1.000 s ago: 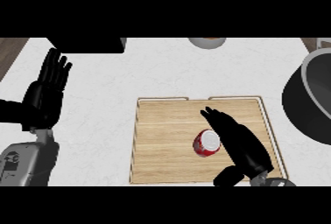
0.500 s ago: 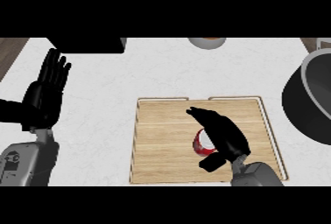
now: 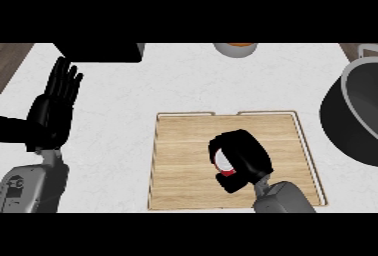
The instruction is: Pick the can from the tray and place it in the pot
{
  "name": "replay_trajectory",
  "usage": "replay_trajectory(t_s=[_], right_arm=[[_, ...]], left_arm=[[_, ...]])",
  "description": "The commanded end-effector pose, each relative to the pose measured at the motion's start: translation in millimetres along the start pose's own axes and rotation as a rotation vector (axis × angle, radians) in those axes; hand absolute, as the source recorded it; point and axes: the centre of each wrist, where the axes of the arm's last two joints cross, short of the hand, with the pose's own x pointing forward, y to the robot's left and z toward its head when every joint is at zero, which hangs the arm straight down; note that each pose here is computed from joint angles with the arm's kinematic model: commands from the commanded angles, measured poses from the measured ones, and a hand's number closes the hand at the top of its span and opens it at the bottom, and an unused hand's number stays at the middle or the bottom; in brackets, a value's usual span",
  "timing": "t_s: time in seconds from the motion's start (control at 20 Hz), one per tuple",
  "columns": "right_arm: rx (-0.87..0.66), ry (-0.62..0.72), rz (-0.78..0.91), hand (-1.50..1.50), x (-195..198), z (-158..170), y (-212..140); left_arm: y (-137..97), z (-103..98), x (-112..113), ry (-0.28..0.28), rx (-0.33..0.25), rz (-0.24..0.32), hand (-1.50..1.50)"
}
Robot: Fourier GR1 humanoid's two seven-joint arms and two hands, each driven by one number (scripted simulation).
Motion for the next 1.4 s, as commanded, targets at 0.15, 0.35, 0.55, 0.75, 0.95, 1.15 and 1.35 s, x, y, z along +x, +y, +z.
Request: replay_trajectory(t_s=[0.15, 0.35, 0.55, 0.75, 0.95, 1.15, 1.35], right_arm=[[-0.065, 0.047, 0.047, 1.5, 14.6, 15.5, 5.7], [-0.184, 0.108, 0.1, 1.5, 35.3, 23.8, -16.8], [-0.077, -0.076, 0.145, 1.5, 81.3, 81.7, 26.7], [-0.109, -0.146, 0.117, 1.5, 123.5, 124.8, 45.9], [-0.333, 0.012, 0.178, 1.5, 104.6, 131.5, 2.2], [-0.542, 0.088, 0.135, 1.5, 98.6, 150.1, -37.5], [-0.73, 0.148, 0.152, 1.5, 85.0, 180.8, -76.5]], left_arm=[[-14.4, 7.9, -14.7, 0.016, -0.014, 0.003, 0.0], [5.2, 16.1, 14.6, 0.006, -0.007, -0.001, 0.0], [7.8, 10.5, -0.2, -0.002, 0.019, 0.004, 0.0], [30.1, 6.3, -7.4, 0.01, 0.029, -0.009, 0.0], [-0.4, 12.0, -10.7, 0.021, 0.022, -0.008, 0.0], [5.6, 5.2, -6.7, 0.003, 0.037, -0.01, 0.0], [3.8, 10.5, -0.9, 0.006, 0.015, -0.009, 0.0]])
